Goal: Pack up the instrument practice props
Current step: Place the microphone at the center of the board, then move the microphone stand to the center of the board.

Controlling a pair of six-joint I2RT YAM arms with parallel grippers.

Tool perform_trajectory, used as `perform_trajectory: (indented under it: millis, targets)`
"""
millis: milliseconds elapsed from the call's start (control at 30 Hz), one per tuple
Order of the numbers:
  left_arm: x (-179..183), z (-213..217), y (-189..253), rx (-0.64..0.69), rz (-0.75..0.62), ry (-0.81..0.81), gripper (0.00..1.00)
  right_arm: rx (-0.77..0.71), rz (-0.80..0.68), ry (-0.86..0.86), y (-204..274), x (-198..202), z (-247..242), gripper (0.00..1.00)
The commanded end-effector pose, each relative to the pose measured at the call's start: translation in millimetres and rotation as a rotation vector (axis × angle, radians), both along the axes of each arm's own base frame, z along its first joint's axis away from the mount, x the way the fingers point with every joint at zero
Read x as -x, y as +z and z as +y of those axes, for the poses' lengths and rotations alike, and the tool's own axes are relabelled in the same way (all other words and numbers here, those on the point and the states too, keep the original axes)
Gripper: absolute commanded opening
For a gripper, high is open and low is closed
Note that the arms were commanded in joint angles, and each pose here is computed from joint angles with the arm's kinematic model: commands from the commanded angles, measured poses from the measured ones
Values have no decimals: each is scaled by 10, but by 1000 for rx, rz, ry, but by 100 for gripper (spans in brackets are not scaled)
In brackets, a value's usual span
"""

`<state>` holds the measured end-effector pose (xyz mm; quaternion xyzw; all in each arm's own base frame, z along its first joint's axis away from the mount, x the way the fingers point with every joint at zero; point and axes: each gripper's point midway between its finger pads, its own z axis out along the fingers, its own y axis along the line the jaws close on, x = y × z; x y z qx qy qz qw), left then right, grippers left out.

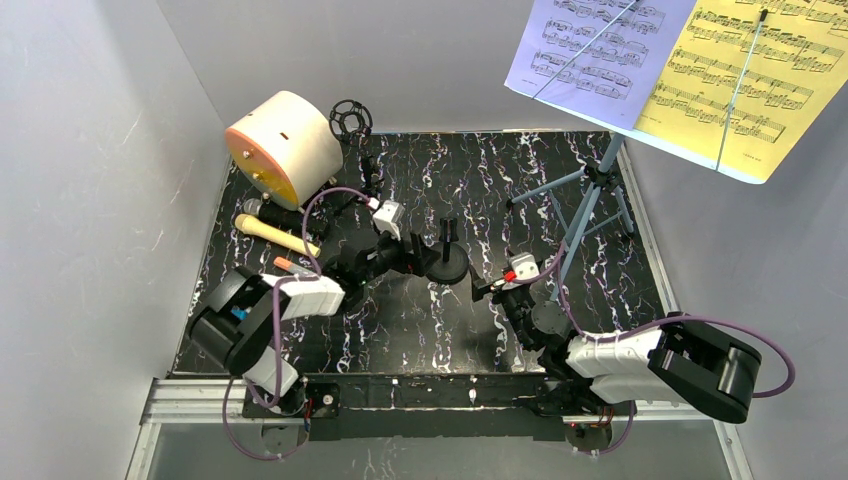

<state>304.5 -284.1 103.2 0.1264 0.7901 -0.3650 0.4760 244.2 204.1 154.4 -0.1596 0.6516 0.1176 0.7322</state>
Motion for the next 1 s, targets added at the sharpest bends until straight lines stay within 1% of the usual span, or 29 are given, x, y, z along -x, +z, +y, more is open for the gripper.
perform_trajectory:
  millis: [0,133,200,300,433,533,633,667,767,867,967]
  targets:
    - [-172,-255,372,33,-273,-112,79,-63,-46,-25,179,-28,-43,99]
    - [-245,-408,252,24,-330,-171,77,-53,-40,-25,148,-44,-40,99]
    - [-256,-511,238,46,-355,-211,73,-50,-38,-26,135,-51,-34,99]
    - [-304,-601,223,75,-389,-226,68,-46,-36,-20,116,-53,-20,99]
    - [-349,-699,273,105,-432,-245,53,-42,-34,-20,103,-67,-11,99]
    - [-390,-719,253,92,-448,-242,35,-37,-31,-19,89,-72,-4,99]
    - [-412,-620,227,54,-466,-198,18,-33,-29,-14,78,-76,13,99]
    - [-418,-559,218,38,-469,-171,14,-31,-29,-7,75,-72,26,99]
    - [-416,-330,171,-29,-486,-89,8,-28,-23,15,66,-66,75,99]
    - [-417,-71,168,-98,-497,-1,5,-22,-9,22,37,-74,110,99]
    - [-407,173,150,-161,-477,73,3,-18,1,15,18,-93,123,99]
